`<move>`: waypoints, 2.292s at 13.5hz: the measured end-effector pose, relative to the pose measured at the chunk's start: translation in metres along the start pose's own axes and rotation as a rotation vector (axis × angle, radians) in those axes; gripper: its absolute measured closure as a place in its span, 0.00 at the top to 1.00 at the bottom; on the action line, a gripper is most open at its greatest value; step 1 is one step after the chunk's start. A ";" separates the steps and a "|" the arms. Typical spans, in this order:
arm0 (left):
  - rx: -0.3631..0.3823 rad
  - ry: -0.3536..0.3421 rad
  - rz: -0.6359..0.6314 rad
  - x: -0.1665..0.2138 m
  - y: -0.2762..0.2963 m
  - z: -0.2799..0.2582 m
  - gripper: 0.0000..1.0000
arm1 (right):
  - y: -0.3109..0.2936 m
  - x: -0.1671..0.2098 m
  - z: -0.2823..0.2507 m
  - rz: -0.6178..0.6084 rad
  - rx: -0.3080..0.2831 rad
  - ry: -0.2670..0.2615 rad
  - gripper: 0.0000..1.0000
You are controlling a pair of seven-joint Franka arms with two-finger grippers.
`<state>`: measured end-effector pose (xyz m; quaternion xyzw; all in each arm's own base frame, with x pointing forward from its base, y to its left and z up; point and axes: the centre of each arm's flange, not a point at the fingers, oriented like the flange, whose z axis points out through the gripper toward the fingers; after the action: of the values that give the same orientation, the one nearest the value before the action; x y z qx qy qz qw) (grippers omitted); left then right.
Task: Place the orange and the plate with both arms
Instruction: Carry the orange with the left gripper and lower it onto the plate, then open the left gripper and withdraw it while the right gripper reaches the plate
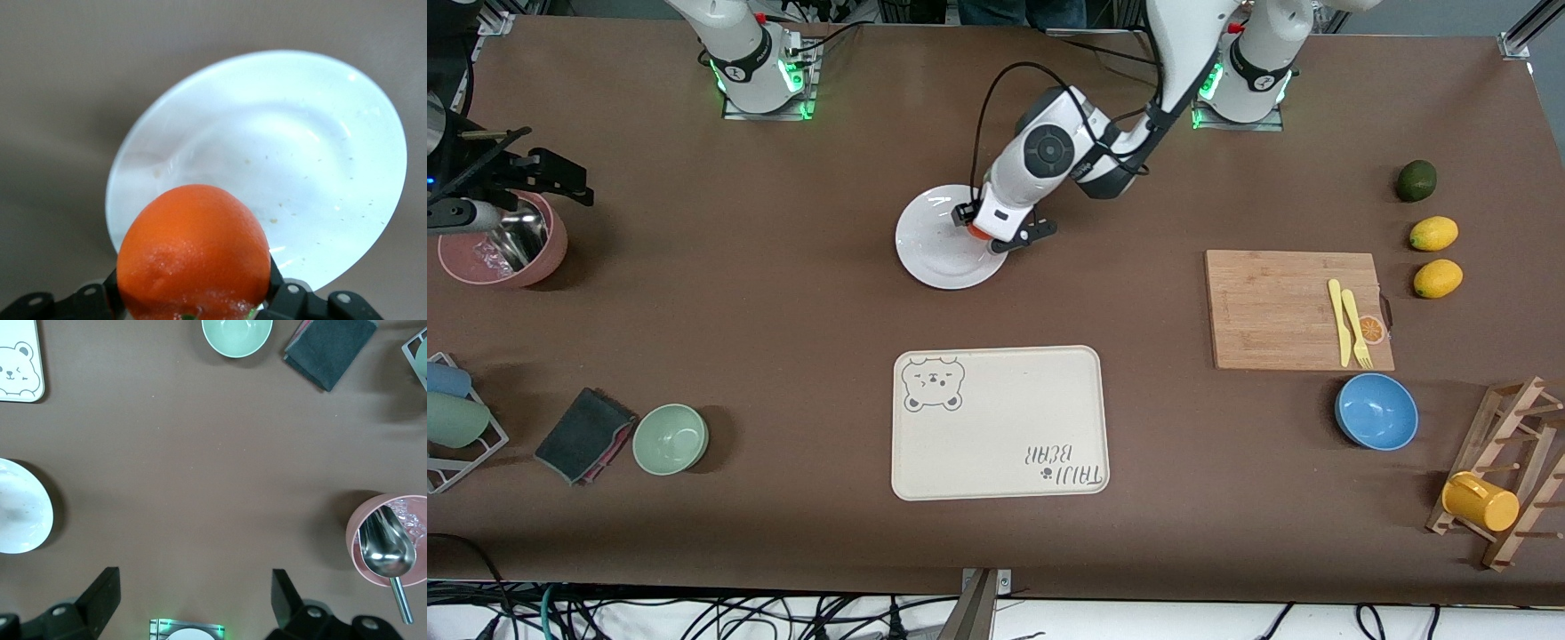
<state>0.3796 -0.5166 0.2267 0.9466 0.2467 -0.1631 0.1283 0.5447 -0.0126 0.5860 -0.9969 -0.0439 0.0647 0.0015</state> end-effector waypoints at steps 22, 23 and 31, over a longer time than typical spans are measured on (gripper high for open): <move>0.087 -0.002 -0.082 0.090 0.047 -0.077 1.00 | -0.023 -0.012 0.035 -0.045 0.067 -0.245 1.00; 0.109 -0.016 -0.048 0.112 0.035 -0.096 1.00 | -0.033 -0.011 0.047 -0.058 0.114 -0.300 1.00; 0.301 0.022 0.190 0.324 -0.132 -0.224 1.00 | -0.169 0.063 0.218 -0.112 0.449 -0.341 1.00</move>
<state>0.6341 -0.1947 0.2891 0.9759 0.1303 -0.1749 -0.0028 0.5639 0.1608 0.3630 -0.9424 -0.0833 0.2393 0.2185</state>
